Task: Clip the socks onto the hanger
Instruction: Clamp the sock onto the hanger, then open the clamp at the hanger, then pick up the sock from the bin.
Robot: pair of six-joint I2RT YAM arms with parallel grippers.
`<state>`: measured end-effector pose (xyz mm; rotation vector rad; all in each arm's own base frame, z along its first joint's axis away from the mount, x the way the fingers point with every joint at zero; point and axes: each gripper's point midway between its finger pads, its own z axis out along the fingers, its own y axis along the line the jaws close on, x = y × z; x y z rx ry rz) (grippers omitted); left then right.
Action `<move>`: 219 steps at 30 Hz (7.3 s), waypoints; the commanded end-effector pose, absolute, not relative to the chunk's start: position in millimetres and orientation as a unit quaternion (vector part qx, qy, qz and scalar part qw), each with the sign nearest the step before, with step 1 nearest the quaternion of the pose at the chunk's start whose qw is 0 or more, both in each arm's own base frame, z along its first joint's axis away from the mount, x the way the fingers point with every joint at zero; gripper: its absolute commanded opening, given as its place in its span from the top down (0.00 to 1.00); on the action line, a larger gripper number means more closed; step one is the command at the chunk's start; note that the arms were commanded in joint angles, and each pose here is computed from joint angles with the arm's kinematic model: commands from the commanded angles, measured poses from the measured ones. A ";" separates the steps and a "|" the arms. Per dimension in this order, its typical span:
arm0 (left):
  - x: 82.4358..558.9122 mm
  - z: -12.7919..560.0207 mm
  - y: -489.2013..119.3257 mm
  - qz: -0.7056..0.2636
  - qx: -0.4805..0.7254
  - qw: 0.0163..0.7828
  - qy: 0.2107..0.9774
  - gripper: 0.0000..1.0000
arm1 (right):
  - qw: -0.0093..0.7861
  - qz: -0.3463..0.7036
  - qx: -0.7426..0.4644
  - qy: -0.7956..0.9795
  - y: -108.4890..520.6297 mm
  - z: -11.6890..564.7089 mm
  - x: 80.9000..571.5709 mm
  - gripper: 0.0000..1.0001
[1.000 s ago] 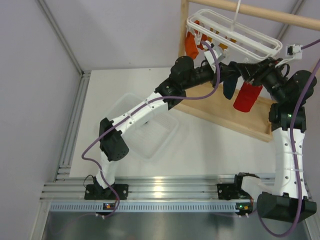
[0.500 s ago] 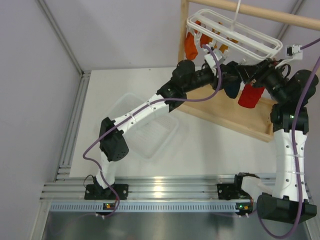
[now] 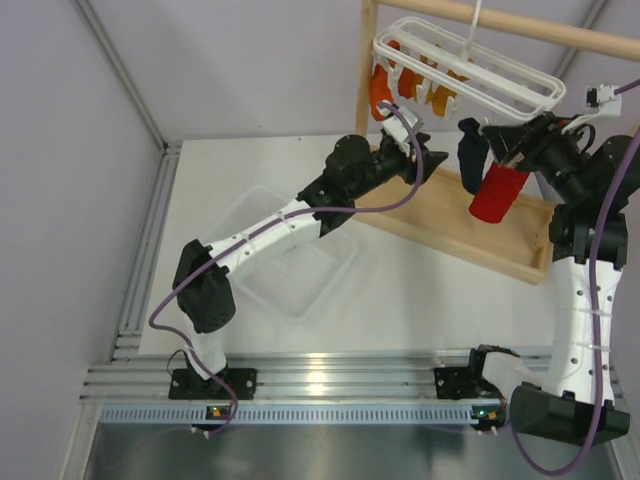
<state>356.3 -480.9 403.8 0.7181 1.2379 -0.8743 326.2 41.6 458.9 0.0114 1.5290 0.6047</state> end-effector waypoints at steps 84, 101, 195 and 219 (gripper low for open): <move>359.9 466.0 -501.8 -0.430 0.393 0.697 0.419 0.90 | 0.780 0.303 0.007 0.547 109.7 492.6 367.8 0.44; 352.5 463.1 -501.2 -0.434 0.406 0.688 0.418 0.57 | 0.787 0.290 0.005 0.545 111.1 498.0 374.4 1.00; 390.1 101.4 -115.5 -0.250 -0.078 0.256 0.930 1.00 | 0.745 0.289 -0.036 0.600 117.7 482.7 364.5 1.00; 357.6 136.0 -160.0 -0.065 0.293 0.390 0.870 1.00 | 0.748 0.285 -0.043 0.598 117.8 480.2 362.0 1.00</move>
